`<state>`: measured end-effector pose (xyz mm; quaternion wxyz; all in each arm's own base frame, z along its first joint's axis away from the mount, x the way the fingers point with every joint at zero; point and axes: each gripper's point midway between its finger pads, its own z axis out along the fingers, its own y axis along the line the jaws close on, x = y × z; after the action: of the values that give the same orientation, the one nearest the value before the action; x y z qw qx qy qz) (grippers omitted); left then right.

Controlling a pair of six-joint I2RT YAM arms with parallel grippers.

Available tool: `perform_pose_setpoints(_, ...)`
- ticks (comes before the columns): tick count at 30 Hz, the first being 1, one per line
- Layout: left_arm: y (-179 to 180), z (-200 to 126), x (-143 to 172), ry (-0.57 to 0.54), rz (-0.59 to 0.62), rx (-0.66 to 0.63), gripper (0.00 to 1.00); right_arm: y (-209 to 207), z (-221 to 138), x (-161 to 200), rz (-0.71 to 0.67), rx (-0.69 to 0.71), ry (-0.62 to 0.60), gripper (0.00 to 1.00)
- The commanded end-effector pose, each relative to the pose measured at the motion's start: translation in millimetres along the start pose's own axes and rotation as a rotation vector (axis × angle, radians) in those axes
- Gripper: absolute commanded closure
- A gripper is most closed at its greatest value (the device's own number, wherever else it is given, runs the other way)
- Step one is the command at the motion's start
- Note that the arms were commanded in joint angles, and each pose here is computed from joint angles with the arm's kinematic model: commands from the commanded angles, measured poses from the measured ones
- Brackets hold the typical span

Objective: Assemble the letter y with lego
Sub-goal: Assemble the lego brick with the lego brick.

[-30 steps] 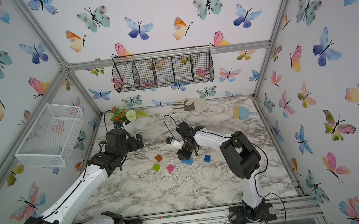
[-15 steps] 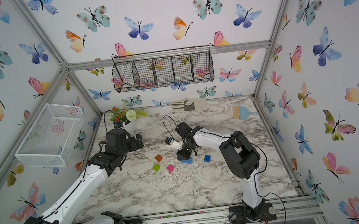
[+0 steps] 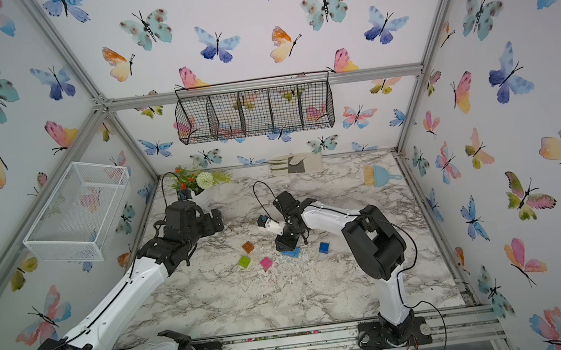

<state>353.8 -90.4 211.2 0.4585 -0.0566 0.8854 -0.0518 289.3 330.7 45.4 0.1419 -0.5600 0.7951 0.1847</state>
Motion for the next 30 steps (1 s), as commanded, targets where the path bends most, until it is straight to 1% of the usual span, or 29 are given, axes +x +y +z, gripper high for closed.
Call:
perform_pose_setpoints(1,1.3,-2.6,-4.7,-0.012,-0.011,-0.001,0.01,11.7,20.7,33.4,0.017,-0.040,0.119,0.96)
perform_pose_setpoints(6,1.5,-2.0,-4.0,-0.009,-0.012,0.000,0.01,14.3,19.3,32.3,0.034,-0.035,0.120,0.96)
perform_pose_setpoints(13,1.5,-2.3,-4.1,-0.010,-0.011,0.000,0.01,16.1,21.4,36.2,0.050,-0.004,0.166,0.97)
perform_pose_setpoints(21,0.7,-1.8,-4.7,-0.010,-0.015,0.003,0.01,19.0,25.7,40.3,0.066,-0.004,0.190,0.96)
perform_pose_setpoints(30,1.4,-1.2,-4.1,-0.008,-0.015,0.002,0.01,16.4,26.9,45.3,0.068,0.005,0.267,0.96)
